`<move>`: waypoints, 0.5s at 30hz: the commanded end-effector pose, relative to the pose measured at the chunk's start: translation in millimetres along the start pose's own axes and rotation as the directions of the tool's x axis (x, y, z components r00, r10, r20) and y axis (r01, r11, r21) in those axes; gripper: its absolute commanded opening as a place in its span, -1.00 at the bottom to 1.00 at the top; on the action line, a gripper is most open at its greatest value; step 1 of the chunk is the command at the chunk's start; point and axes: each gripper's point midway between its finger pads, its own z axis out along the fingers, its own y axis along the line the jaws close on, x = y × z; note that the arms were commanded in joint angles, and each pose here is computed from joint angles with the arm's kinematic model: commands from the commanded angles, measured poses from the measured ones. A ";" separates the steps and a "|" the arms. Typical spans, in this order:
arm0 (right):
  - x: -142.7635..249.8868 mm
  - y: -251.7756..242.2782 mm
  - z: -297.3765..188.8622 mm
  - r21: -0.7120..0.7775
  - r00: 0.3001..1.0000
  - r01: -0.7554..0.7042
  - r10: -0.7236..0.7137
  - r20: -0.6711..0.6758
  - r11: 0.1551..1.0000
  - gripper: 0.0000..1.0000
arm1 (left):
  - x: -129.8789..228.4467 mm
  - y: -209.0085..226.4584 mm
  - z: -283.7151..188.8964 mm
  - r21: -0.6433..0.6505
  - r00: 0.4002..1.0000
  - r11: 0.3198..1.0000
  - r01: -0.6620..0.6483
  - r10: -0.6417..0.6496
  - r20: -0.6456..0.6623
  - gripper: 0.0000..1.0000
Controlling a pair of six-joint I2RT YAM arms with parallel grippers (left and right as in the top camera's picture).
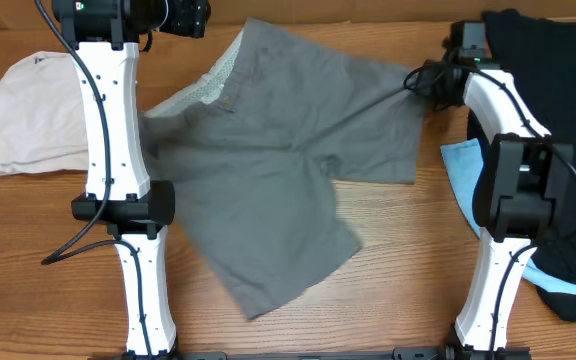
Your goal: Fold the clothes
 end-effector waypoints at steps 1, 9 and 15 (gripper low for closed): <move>-29.2 -11.7 -1.8 -0.018 0.994 -0.048 0.050 0.098 0.999 -0.93 | -7.6 -1.5 1.0 0.006 0.999 1.000 0.009 -0.009 0.031 0.55; -79.7 -18.6 -21.8 -0.073 0.971 -0.063 0.078 0.228 0.995 -0.93 | -9.0 0.4 15.2 0.010 0.998 0.999 0.047 -0.048 0.032 0.57; -78.8 -8.8 -40.1 -0.157 0.986 -0.059 0.083 0.148 0.986 1.00 | 2.2 -11.9 47.2 0.027 1.000 0.999 -0.019 0.019 -0.017 0.61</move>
